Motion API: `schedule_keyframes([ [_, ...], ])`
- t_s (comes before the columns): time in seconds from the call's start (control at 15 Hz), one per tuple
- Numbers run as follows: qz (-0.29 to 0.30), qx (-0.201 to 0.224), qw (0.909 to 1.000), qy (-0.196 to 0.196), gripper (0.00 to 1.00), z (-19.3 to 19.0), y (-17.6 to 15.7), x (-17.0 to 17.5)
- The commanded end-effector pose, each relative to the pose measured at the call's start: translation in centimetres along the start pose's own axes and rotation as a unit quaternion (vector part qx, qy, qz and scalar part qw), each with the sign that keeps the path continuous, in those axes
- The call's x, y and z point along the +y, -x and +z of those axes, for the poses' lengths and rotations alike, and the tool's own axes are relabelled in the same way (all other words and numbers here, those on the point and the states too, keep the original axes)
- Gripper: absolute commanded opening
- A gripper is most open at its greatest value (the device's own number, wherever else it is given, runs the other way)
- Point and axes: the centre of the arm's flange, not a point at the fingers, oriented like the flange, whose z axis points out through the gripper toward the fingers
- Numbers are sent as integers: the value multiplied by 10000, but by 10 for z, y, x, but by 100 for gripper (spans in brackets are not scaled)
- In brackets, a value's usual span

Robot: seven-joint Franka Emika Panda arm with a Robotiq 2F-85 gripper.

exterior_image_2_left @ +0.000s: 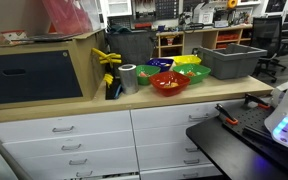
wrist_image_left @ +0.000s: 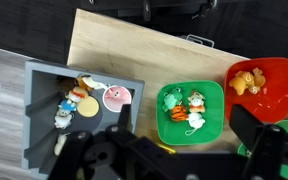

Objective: Take the thing out of the grey tub

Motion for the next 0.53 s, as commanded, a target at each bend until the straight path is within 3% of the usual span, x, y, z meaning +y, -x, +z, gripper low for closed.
schedule_keyframes([
  [0.0, 21, -105, 9999, -62, 100, 13, 31, -3],
  [0.13, 256, -548, 9982, -49, 100, 16, 38, -2],
  [0.2, 78, -277, 9996, -64, 100, 14, 25, -2],
  [0.47, 165, -461, 9988, -86, 100, 16, 31, -1],
])
